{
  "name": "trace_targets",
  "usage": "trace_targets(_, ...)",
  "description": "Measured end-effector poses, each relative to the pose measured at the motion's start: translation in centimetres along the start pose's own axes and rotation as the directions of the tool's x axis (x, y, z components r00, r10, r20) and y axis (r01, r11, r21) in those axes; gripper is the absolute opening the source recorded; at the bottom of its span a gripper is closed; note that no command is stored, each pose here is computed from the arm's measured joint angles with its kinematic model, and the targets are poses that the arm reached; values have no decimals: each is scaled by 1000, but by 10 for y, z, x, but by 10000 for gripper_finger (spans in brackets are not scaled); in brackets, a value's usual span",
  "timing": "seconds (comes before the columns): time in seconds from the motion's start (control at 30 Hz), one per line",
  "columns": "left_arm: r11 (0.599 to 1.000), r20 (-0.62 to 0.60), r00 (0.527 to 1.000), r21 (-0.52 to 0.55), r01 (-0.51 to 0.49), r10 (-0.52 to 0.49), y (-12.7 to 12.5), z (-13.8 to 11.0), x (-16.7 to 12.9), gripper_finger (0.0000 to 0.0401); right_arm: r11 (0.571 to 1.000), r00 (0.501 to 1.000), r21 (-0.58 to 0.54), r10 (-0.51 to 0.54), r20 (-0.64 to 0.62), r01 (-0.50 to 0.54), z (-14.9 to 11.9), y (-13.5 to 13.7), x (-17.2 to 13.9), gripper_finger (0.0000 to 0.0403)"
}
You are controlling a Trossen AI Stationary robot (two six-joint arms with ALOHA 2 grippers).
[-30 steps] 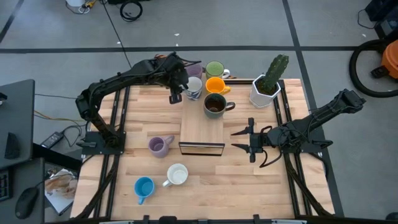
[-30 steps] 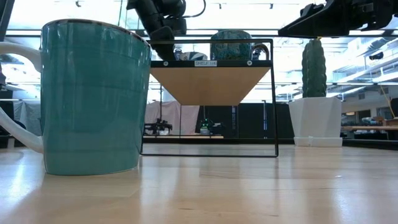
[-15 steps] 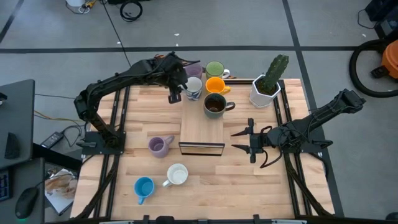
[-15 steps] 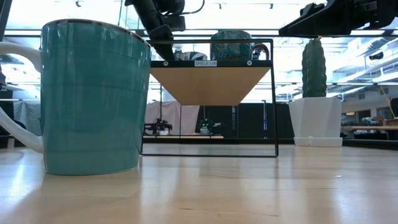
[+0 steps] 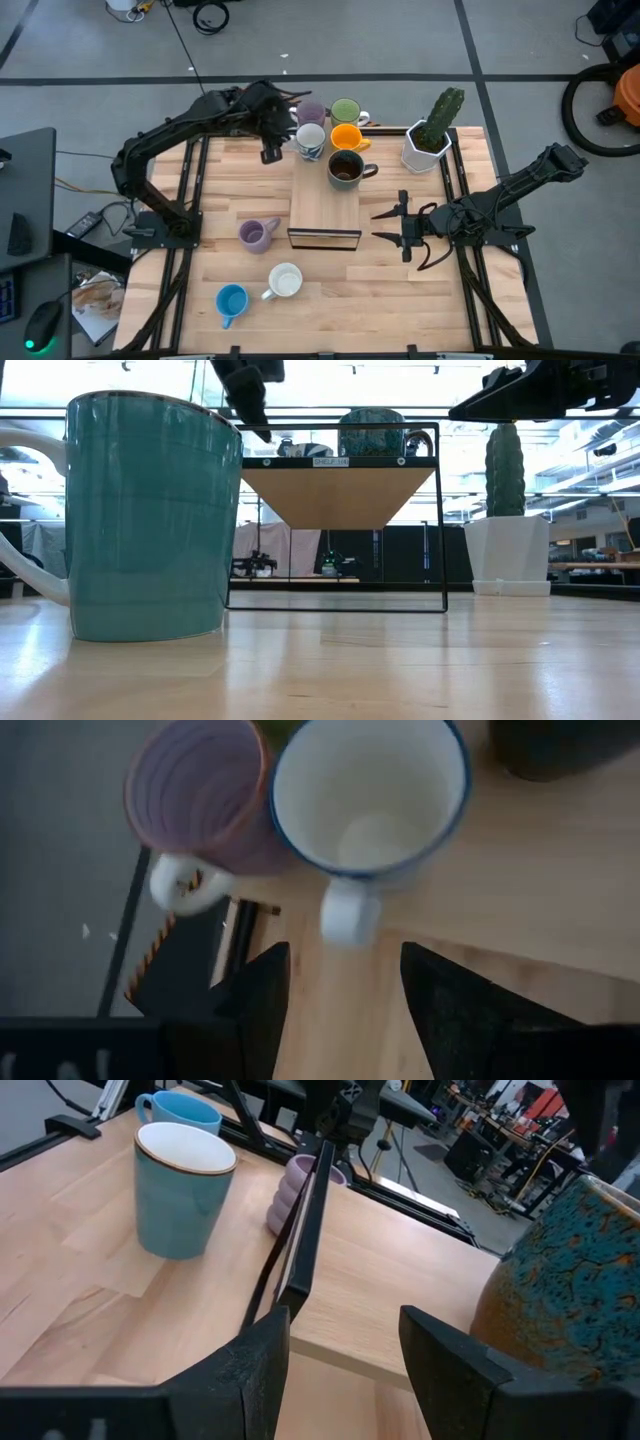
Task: Place coffee mugs
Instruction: Put the light blue mug on the shelf
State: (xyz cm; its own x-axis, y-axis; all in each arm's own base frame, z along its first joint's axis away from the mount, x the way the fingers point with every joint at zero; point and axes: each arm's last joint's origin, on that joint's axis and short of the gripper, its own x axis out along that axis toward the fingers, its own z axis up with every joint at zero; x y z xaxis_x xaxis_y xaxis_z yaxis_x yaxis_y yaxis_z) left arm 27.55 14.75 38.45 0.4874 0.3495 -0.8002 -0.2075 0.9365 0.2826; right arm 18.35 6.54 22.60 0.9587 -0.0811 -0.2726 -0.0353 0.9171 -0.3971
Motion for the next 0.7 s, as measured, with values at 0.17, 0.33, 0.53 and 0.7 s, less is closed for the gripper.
trace_targets(0.17,992,-77,994,-110,65,-74,-18,-9,-15,199,1000,1000,-1,0,-2,0,0,0,0,196)
trace_targets(0.33,926,-178,937,-291,242,-301,-55,-15,-21,199,1000,1000,-18,0,-4,0,0,0,0,196)
trace_targets(0.53,896,-308,863,-329,298,-401,-126,-22,-19,199,1000,1000,1,2,-2,-2,0,0,0,196)
trace_targets(0.7,894,-376,831,-344,287,-411,-185,-34,-28,199,999,1000,50,4,-1,-4,0,0,0,196)
